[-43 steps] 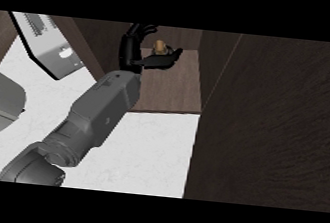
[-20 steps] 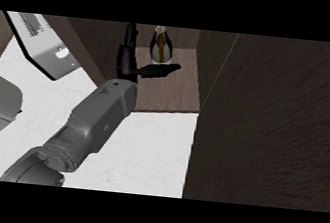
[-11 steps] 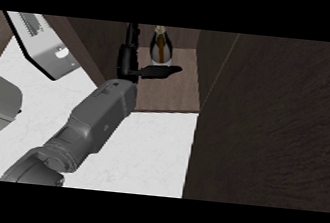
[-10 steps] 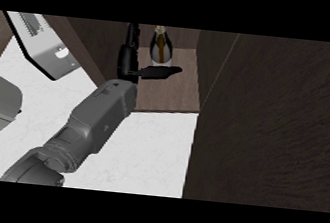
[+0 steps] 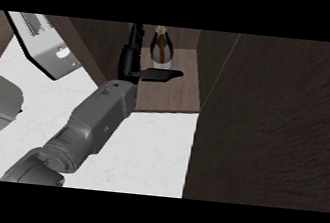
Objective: Pick up the wine, place it into the cabinet and close the cabinet
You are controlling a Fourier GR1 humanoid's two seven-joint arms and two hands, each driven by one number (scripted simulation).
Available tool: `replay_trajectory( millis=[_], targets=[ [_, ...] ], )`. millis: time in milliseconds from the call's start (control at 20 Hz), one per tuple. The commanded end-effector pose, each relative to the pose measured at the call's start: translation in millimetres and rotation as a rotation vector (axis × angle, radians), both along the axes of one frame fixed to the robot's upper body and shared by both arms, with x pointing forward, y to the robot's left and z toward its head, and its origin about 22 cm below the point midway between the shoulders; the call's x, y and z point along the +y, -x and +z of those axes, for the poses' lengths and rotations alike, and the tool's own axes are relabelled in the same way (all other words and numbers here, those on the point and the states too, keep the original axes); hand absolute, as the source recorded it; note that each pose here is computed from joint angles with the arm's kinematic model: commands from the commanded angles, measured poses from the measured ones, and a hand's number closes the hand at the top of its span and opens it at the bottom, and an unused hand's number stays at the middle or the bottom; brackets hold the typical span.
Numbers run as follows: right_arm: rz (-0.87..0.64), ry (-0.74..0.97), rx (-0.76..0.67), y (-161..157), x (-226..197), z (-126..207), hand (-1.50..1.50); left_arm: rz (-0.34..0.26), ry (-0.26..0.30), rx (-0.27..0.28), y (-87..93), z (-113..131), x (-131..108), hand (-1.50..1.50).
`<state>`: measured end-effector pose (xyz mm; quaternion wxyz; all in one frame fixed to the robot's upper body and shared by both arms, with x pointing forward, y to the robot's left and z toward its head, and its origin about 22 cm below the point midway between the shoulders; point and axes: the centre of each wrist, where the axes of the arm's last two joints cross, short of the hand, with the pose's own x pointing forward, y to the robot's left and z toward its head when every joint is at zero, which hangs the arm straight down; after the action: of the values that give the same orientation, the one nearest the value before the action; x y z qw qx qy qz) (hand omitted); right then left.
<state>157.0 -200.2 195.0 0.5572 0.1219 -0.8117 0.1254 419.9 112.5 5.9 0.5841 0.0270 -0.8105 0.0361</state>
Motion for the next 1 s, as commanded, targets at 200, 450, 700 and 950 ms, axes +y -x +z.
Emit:
replay_trajectory(
  millis=[200, 450, 700, 950],
  targets=[
    [0.016, -0.014, -0.021, 13, 0, 2, -1.5, 0.01, 0.109, 0.002, 10.4, -20, 11, -1.5],
    [0.025, -0.008, 0.006, 3, 4, 3, -1.5, -0.002, 0.144, 0.018, 13.3, -24, 11, -1.5],
    [0.013, -0.012, -0.003, 0, 7, 13, -1.5, -0.004, 0.16, 0.027, 15.6, -24, 9, -1.5],
    [-0.009, -0.002, -0.016, 2, 6, 18, -1.5, -0.04, 0.145, 0.032, 32.6, -34, 1, -1.5]
  ],
)
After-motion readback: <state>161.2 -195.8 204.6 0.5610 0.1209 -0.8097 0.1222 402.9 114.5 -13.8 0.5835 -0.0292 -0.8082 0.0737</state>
